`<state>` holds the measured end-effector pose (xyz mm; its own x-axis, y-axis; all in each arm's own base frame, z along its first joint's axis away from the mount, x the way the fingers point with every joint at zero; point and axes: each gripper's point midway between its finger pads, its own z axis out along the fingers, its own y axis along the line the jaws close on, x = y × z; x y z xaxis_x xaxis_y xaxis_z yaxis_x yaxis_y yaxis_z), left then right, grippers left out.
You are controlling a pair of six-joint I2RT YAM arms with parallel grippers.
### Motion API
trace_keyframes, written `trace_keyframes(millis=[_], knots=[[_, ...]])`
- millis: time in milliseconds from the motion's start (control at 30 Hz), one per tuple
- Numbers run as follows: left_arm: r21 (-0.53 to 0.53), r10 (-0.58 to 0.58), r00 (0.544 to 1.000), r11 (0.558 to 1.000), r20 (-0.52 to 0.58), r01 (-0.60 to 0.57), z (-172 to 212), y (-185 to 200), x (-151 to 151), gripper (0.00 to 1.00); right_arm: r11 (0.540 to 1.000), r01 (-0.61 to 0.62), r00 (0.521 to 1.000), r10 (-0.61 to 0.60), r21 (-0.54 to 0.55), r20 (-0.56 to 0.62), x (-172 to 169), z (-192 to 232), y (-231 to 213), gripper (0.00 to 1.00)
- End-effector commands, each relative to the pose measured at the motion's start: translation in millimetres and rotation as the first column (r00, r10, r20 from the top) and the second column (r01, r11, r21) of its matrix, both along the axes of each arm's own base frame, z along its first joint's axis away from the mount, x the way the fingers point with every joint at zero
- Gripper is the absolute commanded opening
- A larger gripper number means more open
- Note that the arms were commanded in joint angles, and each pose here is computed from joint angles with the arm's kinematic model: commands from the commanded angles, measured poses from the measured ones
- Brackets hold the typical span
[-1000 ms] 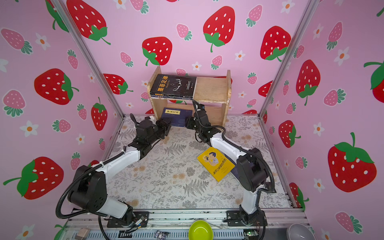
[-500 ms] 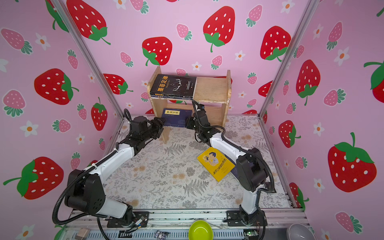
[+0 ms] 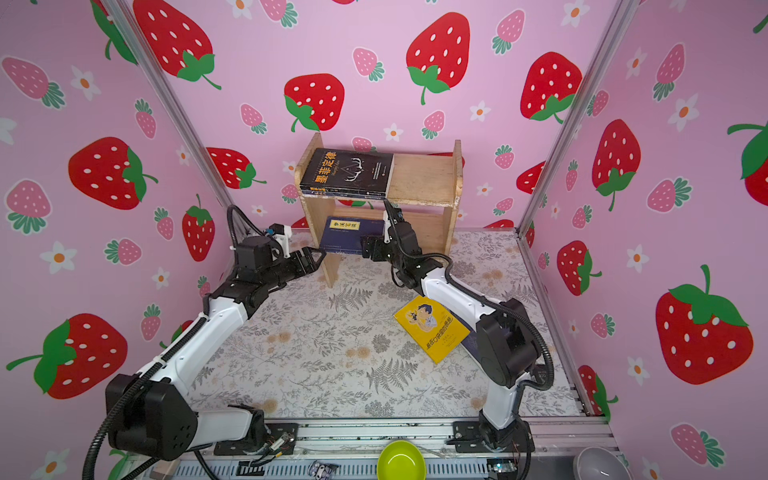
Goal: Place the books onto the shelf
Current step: 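Withdraw both grippers from the shelf and lower them toward the yellow book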
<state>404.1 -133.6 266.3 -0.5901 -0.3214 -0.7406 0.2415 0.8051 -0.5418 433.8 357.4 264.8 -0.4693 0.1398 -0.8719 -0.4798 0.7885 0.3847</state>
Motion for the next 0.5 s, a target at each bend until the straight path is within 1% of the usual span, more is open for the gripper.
trace_keyframes(millis=[0, 133, 200, 300, 367, 467], knots=[[0.143, -0.118, 0.992, 0.983, 0.032, 0.113, -13, -5, -5, 0.79, 0.996, -0.042, 0.997, 0.046, -0.077, 0.059, -8, -3, -12, 0.9], [0.208, -0.112, 0.993, 0.973, 0.036, 0.103, -24, 0, 4, 0.76, 0.987, -0.067, 0.987, 0.087, -0.146, 0.134, -22, -12, -22, 0.89], [0.226, -0.103, 0.994, 0.97, 0.04, 0.091, -26, 2, 9, 0.76, 0.983, -0.068, 0.984, 0.095, -0.173, 0.153, -27, -19, -27, 0.89], [0.233, -0.087, 0.995, 0.97, 0.053, 0.072, -26, 4, 18, 0.76, 0.98, -0.072, 0.979, 0.106, -0.186, 0.176, -30, -22, -29, 0.89], [0.233, -0.081, 0.995, 0.97, 0.056, 0.066, -27, 4, 23, 0.73, 0.978, -0.083, 0.975, 0.119, -0.19, 0.186, -32, -24, -28, 0.88], [0.242, -0.049, 0.997, 0.97, 0.057, 0.034, -31, 8, 31, 0.72, 0.977, -0.09, 0.974, 0.127, -0.194, 0.188, -32, -28, -27, 0.87]])
